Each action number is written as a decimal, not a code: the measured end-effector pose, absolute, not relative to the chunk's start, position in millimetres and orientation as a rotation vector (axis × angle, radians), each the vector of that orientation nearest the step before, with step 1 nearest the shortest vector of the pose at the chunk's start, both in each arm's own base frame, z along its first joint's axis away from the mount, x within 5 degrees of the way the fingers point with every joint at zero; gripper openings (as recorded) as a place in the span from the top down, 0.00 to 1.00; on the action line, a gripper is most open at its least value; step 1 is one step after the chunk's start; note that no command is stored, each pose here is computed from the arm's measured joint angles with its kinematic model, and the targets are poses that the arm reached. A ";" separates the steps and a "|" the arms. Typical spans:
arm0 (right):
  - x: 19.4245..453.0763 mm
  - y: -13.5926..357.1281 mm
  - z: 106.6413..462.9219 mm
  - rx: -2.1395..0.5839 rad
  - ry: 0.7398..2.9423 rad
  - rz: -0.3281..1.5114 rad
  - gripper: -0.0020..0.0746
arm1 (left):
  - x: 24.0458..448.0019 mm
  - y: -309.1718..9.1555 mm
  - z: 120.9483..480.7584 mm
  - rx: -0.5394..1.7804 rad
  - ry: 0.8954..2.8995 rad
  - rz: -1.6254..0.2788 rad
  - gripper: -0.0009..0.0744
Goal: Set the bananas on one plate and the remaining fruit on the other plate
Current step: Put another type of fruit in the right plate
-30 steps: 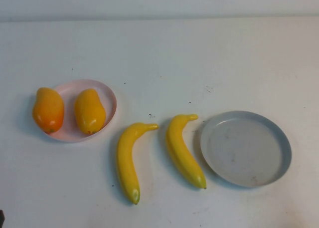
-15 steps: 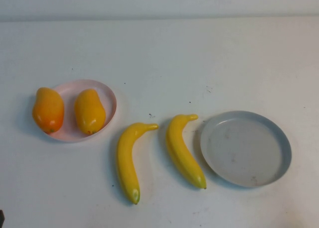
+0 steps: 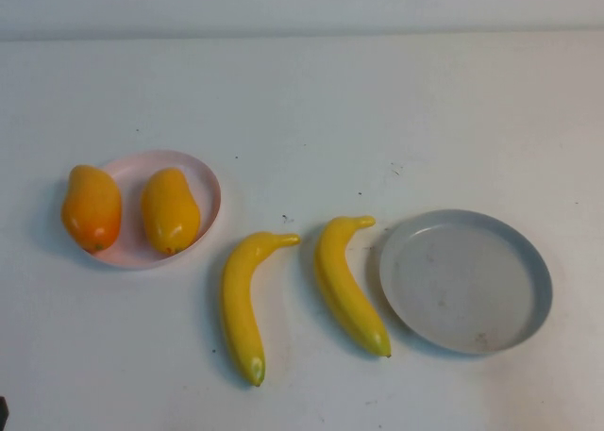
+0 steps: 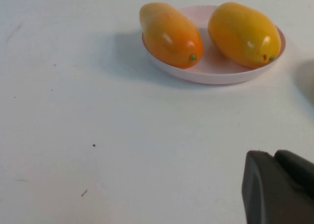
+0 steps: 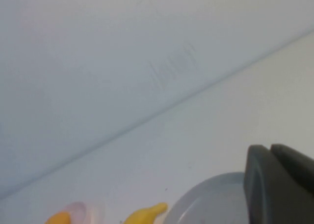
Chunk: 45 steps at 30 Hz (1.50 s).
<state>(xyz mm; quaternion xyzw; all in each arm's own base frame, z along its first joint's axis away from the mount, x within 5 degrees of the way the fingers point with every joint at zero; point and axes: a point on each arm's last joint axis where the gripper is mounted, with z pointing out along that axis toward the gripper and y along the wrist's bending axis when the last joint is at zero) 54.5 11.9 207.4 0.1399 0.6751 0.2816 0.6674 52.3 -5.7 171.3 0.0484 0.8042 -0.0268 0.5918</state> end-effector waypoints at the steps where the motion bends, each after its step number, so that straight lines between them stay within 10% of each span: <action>1: 54.0 14.1 212.3 0.314 1.549 0.663 1.00 | 52.3 -5.7 171.3 0.112 1.871 -0.062 0.99; 18: 139.2 52.8 294.0 -0.113 2.558 0.548 1.00 | 52.3 -5.7 171.3 0.112 1.871 -0.062 0.99; 34: 230.6 190.2 283.7 -0.777 2.670 0.517 0.98 | 52.3 -5.7 171.3 0.112 1.871 -0.062 0.99; 45: 290.3 265.1 244.7 -0.888 2.784 0.404 0.46 | 52.3 -5.7 171.3 0.112 1.871 -0.062 0.99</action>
